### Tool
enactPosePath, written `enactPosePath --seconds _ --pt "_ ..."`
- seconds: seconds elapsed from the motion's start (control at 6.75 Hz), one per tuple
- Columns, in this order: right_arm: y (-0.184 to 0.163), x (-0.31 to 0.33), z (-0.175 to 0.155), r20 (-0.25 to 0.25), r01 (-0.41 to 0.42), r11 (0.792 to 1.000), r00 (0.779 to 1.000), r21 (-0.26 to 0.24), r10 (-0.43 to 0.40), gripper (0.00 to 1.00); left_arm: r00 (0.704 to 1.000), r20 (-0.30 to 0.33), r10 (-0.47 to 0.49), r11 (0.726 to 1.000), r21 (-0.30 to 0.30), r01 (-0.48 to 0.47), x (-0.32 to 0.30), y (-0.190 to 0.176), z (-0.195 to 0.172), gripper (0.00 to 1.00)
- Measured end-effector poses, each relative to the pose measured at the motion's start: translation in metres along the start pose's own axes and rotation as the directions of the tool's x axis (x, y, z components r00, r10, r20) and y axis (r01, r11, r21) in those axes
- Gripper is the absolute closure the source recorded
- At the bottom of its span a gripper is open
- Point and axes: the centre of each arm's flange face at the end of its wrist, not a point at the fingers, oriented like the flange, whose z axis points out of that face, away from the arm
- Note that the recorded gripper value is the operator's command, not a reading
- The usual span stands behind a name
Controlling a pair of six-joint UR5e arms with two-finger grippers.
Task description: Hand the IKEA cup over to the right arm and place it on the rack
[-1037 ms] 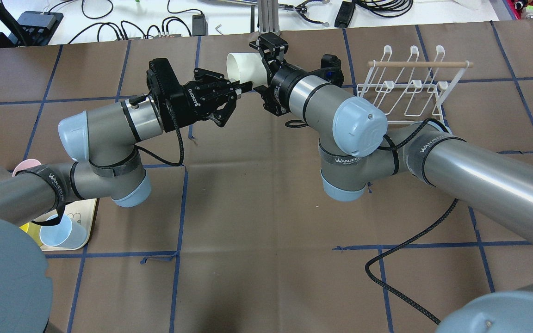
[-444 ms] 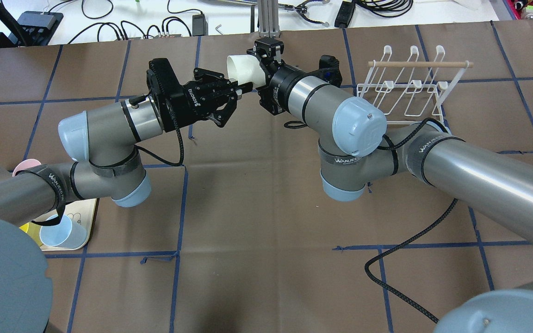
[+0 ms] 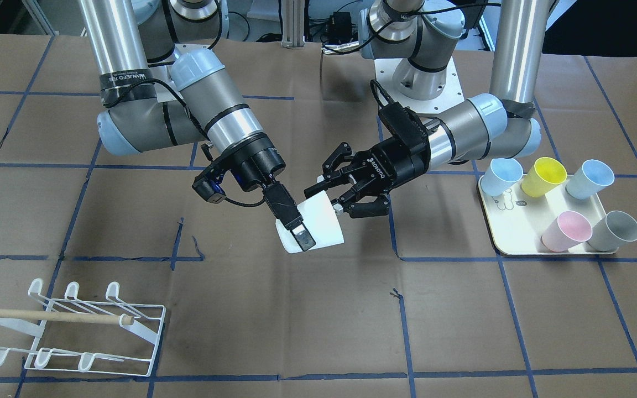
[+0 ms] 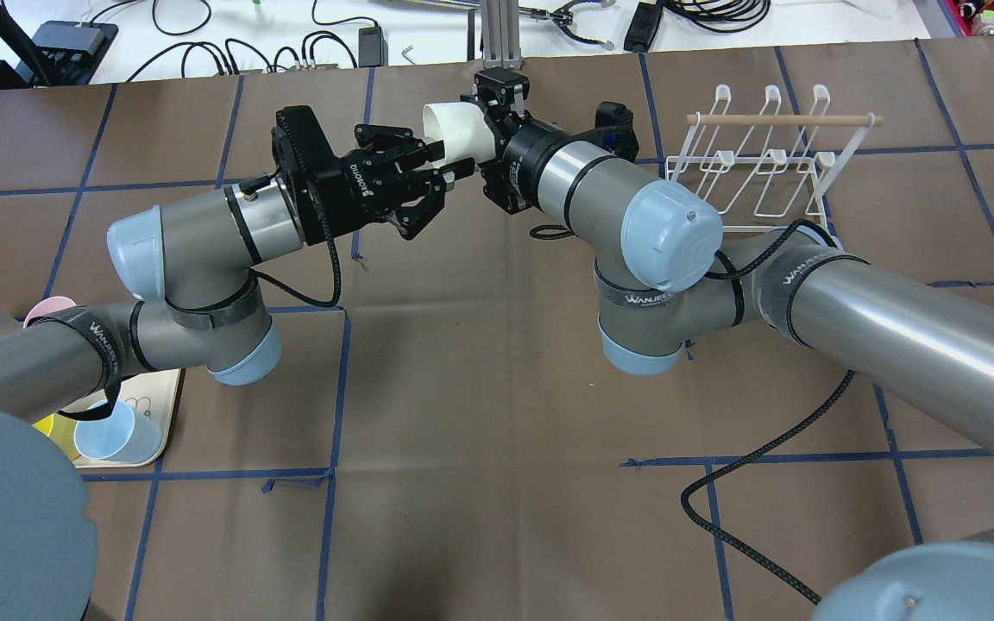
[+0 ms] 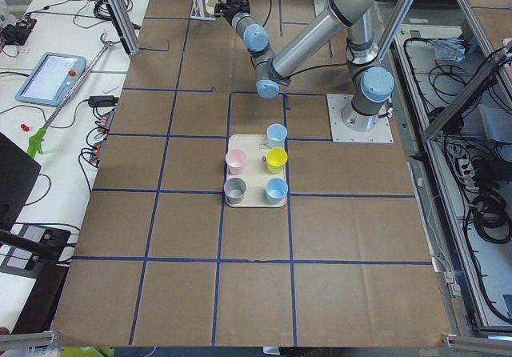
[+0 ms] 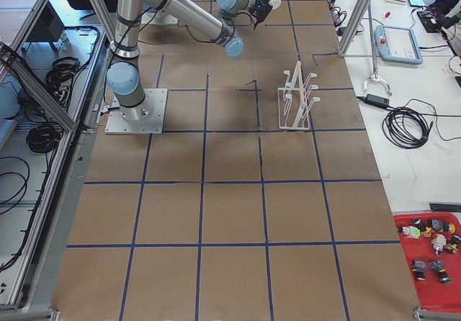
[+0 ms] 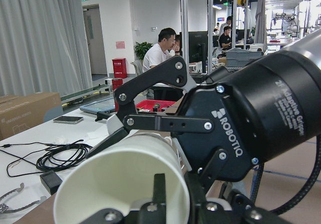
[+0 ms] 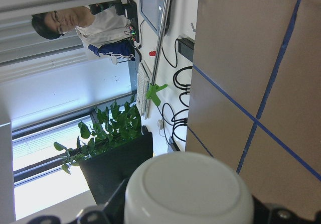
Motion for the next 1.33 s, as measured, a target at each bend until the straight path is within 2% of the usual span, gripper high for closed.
enactPosePath --seconds 0.15,0.44,0.74,1.04,1.19,1.33 --pt "0.0 0.0 0.0 0.0 0.0 1.0 1.0 -0.001 0.0 0.57 1.0 -0.001 -0.009 1.0 0.001 0.009 0.0 -0.001 0.0 0.09" --pt "-0.001 -0.001 0.001 0.0 0.0 1.0 1.0 0.0 0.0 0.71 1.0 0.004 -0.015 1.0 0.004 0.015 0.0 -0.004 -0.003 0.04" --pt "-0.015 -0.011 0.002 0.019 0.008 1.0 1.0 0.019 -0.008 0.87 0.997 0.046 -0.056 0.998 0.007 0.056 -0.015 -0.002 -0.021 0.01" --pt "-0.063 -0.034 -0.006 0.058 0.055 0.994 0.996 0.097 -0.061 0.91 0.988 0.114 -0.107 0.994 0.023 0.105 -0.045 0.004 -0.06 0.01" --pt "-0.092 -0.044 -0.015 0.063 0.114 0.982 0.99 0.149 -0.125 0.91 0.98 0.156 -0.124 0.992 0.016 0.122 -0.056 0.007 -0.07 0.02" --pt "-0.121 -0.051 -0.024 0.054 0.202 0.96 0.975 0.194 -0.216 0.92 0.958 0.246 -0.148 0.987 -0.017 0.157 -0.07 0.01 -0.074 0.02"
